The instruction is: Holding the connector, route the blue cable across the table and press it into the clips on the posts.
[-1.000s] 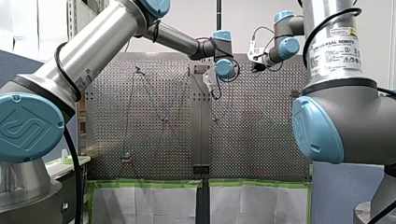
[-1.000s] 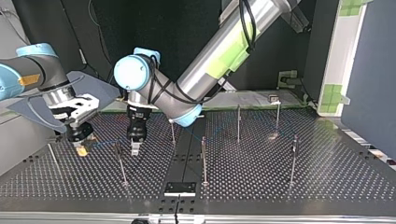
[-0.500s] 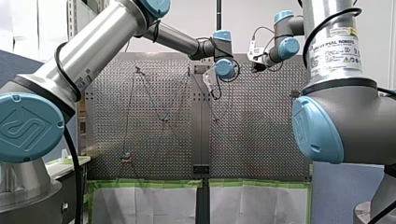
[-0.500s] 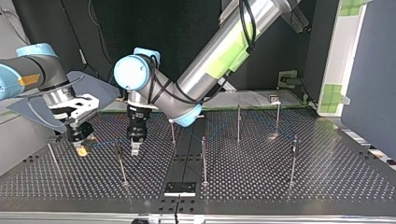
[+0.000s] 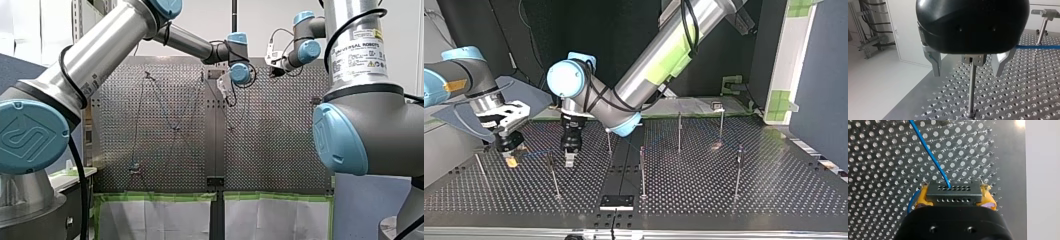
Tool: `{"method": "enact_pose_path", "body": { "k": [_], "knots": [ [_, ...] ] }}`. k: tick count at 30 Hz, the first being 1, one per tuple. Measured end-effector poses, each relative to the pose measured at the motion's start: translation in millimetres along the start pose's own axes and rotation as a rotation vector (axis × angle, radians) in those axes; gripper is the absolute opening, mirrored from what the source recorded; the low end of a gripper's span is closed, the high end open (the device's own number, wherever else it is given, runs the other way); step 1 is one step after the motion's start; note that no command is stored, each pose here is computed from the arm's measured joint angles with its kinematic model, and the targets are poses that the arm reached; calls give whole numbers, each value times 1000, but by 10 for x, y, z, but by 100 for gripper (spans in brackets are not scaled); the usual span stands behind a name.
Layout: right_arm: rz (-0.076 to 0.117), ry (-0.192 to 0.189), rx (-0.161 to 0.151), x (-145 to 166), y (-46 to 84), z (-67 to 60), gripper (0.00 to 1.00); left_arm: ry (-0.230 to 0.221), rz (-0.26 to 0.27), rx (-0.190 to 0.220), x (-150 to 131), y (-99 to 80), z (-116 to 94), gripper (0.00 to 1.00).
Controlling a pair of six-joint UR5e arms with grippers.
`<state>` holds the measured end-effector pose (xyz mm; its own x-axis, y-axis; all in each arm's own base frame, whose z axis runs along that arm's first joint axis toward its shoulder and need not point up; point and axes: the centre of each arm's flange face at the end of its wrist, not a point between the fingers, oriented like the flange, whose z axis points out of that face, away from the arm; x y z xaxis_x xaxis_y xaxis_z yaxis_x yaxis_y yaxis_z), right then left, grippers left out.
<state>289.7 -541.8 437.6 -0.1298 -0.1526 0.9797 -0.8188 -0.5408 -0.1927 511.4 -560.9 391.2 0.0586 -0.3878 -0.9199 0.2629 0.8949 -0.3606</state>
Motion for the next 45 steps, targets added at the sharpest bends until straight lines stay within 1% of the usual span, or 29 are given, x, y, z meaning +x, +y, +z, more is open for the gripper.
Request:
{"method": "enact_pose_path", "body": {
  "k": [10, 21, 45],
  "knots": [
    [0, 0, 0, 0, 0, 0, 0, -10, -1, -2, -34, 100, 90, 100],
    [0, 0, 0, 0, 0, 0, 0, -13, -1, -2, -44, 125, 113, 100],
    [0, 0, 0, -1, 0, 0, 0, -33, -6, 8, -99, 261, 251, 100]
  ]
}}
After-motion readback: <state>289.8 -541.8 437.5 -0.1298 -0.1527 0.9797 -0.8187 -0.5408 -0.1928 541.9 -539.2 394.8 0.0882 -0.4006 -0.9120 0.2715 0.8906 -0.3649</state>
